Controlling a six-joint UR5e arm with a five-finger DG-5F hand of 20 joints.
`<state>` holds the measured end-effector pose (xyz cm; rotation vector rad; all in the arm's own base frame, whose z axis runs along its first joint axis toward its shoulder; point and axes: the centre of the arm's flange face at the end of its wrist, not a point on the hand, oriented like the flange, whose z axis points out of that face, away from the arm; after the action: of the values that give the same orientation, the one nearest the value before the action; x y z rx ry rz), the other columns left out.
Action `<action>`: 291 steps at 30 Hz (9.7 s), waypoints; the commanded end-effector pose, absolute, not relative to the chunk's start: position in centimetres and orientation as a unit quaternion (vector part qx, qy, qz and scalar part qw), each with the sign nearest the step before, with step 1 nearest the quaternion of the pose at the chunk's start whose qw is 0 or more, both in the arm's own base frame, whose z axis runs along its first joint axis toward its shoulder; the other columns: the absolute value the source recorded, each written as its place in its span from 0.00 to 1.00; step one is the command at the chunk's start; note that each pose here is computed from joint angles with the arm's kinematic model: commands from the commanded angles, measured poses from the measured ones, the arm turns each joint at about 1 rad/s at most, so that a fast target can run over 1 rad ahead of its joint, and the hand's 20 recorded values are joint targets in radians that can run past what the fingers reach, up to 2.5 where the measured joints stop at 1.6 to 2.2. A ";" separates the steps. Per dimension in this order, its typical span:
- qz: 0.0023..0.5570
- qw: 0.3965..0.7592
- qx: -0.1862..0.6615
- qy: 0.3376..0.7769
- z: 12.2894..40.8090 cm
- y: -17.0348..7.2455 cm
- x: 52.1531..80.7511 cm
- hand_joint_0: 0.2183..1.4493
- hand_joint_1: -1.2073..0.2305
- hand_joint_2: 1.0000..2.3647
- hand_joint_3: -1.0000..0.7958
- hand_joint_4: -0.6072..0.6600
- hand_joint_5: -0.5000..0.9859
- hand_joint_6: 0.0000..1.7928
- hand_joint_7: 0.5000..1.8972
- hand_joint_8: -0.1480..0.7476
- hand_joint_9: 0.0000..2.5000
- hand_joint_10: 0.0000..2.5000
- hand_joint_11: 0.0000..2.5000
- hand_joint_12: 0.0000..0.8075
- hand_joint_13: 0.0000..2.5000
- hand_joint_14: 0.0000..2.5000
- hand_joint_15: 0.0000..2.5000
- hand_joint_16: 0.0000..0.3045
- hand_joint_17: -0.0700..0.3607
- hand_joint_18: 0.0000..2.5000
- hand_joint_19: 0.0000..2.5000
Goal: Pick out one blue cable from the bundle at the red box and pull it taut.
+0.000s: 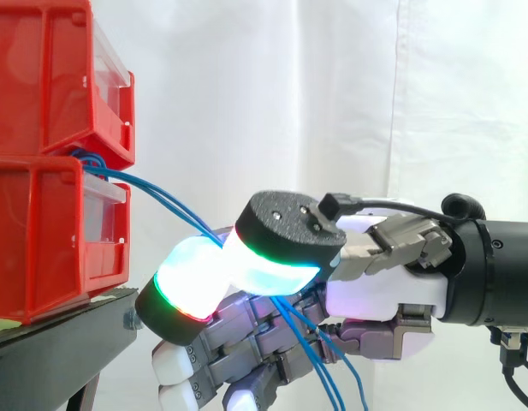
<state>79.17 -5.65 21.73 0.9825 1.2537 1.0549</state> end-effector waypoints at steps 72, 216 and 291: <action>0.451 0.580 0.419 0.533 23.0 -5.6 79.0 0.48 0.19 0.01 0.34 0.40 0.24 0.53 0.35 0.52 0.40 0.01 0.19 0.53 0.31 0.01 0.16 0.19 0.47 0.31 0.27; 0.452 0.577 0.426 0.530 23.3 -5.2 79.1 0.24 0.41 0.00 0.28 0.56 0.25 0.48 0.27 0.51 0.51 0.01 0.26 0.55 0.42 0.01 0.25 0.20 0.49 0.36 0.30; 0.375 0.501 0.494 0.603 27.0 -5.0 73.7 0.38 0.29 0.02 0.50 0.42 0.24 0.53 0.38 0.52 0.48 0.01 0.26 0.54 0.40 0.01 0.24 0.19 0.47 0.33 0.29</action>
<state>74.41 -5.01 26.68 1.1766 1.4473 0.9241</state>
